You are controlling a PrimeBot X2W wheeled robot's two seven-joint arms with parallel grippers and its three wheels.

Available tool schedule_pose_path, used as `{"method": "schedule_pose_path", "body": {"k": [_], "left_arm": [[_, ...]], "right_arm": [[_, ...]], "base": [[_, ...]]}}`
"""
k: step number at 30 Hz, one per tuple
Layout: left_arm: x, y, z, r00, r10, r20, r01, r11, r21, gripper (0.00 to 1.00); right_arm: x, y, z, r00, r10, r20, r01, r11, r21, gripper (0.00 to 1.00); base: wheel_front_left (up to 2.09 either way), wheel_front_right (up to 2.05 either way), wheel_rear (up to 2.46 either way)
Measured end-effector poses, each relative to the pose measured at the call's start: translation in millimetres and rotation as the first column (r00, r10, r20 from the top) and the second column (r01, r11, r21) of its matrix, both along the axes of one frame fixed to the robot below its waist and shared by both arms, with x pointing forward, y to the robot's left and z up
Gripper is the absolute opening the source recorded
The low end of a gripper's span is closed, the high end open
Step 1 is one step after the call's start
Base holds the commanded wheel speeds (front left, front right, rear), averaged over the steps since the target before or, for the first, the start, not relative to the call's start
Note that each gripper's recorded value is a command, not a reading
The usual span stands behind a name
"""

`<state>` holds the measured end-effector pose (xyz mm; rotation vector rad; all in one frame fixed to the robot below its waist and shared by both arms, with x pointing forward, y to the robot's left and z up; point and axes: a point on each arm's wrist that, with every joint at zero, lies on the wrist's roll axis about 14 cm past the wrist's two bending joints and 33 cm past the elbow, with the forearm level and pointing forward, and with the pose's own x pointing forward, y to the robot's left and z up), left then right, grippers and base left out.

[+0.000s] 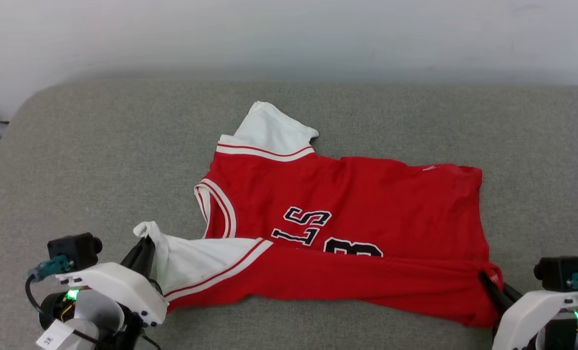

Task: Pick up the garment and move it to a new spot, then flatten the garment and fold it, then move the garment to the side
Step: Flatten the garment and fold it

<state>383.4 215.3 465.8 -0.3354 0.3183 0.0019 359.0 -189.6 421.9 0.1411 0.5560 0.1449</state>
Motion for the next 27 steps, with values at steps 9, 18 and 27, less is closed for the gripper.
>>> {"method": "schedule_pose_path", "body": {"k": [9, 18, 27], "left_arm": [[24, -15, -56, 0.989, -0.054, -0.136, 0.053, 0.998, -0.014, 0.00], [21, -16, -76, 0.978, -0.062, -0.200, 0.058, 0.998, -0.030, 0.83], [22, 23, -44, 0.992, 0.020, -0.122, -0.015, 0.999, 0.044, 1.00]], "right_arm": [[12, 10, -44, 0.993, 0.026, -0.113, -0.025, 1.000, 0.016, 0.00], [15, 10, -53, 0.996, 0.026, -0.090, -0.024, 0.999, 0.023, 1.00], [35, 0, 12, 0.964, -0.058, 0.259, 0.048, 0.998, 0.045, 1.00]], "base": [[0.00, 0.00, 0.00], [0.00, 0.00, 0.00], [0.00, 0.00, 0.00]]}}
